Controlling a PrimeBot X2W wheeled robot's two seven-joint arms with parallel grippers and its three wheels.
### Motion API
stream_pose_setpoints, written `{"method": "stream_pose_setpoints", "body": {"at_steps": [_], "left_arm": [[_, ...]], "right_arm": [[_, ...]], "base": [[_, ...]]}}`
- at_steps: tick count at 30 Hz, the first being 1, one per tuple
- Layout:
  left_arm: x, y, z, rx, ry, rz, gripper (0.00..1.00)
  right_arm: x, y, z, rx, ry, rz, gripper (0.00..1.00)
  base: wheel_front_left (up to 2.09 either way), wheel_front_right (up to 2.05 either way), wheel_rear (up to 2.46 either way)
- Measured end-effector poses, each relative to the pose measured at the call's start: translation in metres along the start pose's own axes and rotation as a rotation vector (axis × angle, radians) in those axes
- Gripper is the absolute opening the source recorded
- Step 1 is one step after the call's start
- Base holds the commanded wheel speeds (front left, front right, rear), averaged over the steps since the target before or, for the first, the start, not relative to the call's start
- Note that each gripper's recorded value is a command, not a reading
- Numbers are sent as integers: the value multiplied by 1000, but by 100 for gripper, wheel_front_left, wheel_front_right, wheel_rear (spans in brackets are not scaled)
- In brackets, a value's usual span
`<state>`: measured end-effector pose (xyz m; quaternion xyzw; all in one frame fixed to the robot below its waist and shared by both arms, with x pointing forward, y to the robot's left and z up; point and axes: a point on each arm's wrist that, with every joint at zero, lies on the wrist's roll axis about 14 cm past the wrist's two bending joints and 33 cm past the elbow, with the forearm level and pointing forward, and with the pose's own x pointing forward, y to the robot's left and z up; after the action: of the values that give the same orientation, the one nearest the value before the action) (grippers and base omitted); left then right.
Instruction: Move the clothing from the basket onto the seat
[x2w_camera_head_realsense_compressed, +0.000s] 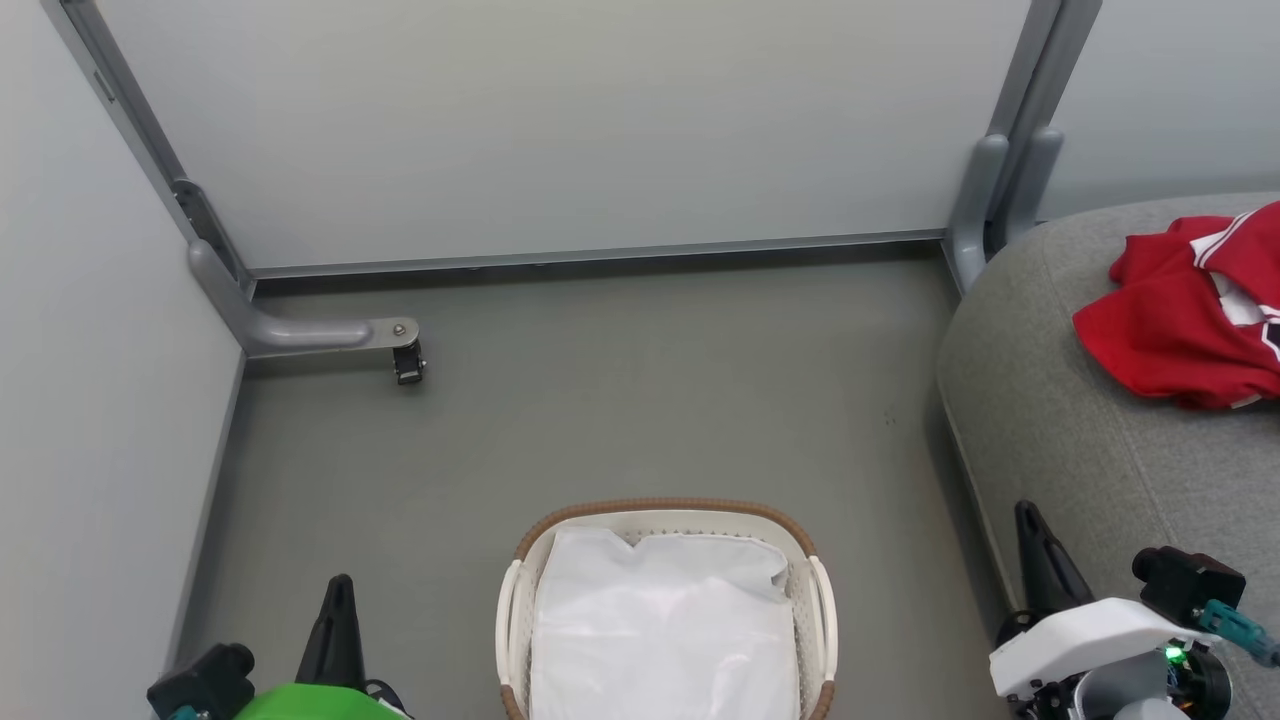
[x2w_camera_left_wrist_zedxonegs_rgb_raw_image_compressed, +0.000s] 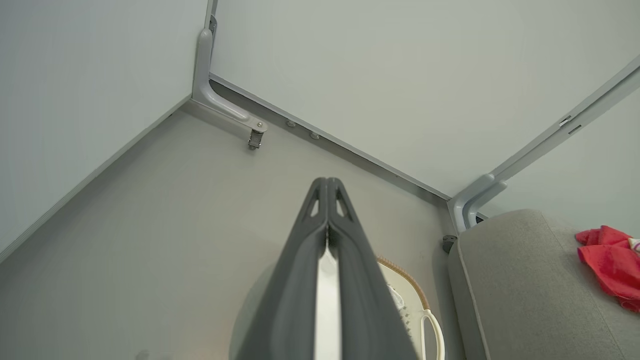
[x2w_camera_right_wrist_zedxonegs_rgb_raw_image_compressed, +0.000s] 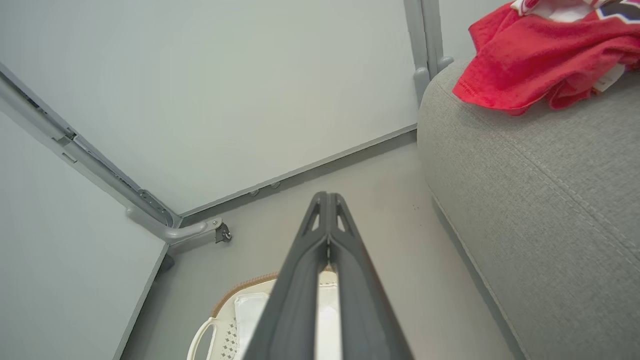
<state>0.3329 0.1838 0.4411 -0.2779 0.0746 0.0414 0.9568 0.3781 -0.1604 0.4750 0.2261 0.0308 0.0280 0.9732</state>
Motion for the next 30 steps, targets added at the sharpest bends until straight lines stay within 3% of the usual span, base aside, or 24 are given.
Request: {"method": "stream_pose_setpoints", "body": {"at_steps": [30], "left_arm": [[18, -1, 22, -387, -15, 6, 0]], "right_arm": [[3, -14, 11, 429, -11, -62, 0]], "base": [[0, 0, 0]]}}
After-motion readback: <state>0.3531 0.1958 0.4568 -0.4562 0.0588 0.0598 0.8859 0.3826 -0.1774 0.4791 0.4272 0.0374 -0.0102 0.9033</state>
